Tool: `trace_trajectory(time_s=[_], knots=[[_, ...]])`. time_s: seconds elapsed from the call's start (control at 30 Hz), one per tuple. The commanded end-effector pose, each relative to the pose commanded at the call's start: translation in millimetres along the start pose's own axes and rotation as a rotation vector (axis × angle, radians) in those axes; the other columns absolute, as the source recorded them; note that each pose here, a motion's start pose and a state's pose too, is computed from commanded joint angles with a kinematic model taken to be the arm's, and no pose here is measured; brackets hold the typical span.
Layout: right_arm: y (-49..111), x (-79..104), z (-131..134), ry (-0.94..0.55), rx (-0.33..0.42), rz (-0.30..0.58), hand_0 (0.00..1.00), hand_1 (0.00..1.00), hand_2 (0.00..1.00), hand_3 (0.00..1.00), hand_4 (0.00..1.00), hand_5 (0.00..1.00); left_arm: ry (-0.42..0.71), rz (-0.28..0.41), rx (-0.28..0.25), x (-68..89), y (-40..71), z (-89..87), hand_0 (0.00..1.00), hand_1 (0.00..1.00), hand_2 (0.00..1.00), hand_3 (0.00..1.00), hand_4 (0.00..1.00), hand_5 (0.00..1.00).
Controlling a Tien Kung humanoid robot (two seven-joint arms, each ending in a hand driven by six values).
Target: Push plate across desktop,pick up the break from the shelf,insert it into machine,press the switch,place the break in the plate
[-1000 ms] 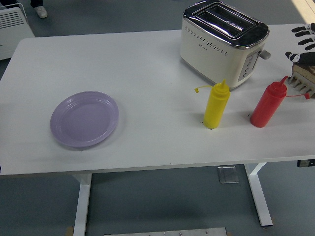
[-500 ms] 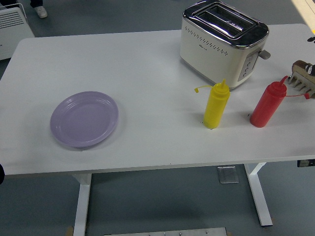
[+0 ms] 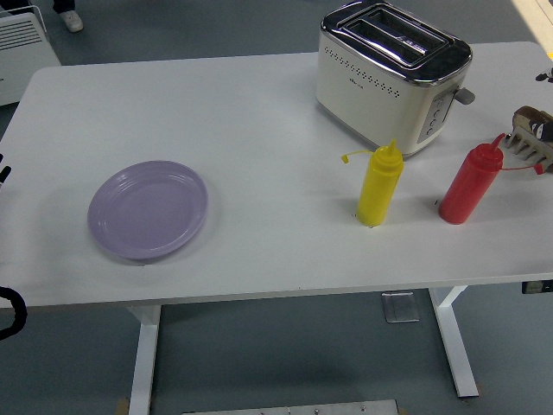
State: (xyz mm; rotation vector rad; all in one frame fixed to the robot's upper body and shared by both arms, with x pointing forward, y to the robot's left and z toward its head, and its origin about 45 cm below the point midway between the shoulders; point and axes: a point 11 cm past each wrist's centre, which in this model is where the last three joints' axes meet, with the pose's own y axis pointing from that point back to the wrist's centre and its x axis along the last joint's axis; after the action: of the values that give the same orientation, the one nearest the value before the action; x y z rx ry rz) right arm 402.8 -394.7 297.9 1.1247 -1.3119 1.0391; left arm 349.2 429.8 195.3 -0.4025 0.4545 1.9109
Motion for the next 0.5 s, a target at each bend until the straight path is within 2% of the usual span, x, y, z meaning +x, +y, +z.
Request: trace_trajectory(time_s=[0.27,0.5], knots=[[-0.3,-8.0,2,-0.029,-0.005,-0.030,0.591,0.692,0.760,0.789,0.788,0.164,0.006,0.004,0.008,0.9,-0.5,-1.6,0.861,0.783,0.761,0.734,0.722,0.998],[-4.8,-29.8,12,-0.042,-0.042,-0.048,0.562,0.666,0.726,0.761,0.786,0.167,0.006,0.003,0.022,-0.2,-3.1,-7.8,0.859,0.782,0.759,0.729,0.715,0.998]])
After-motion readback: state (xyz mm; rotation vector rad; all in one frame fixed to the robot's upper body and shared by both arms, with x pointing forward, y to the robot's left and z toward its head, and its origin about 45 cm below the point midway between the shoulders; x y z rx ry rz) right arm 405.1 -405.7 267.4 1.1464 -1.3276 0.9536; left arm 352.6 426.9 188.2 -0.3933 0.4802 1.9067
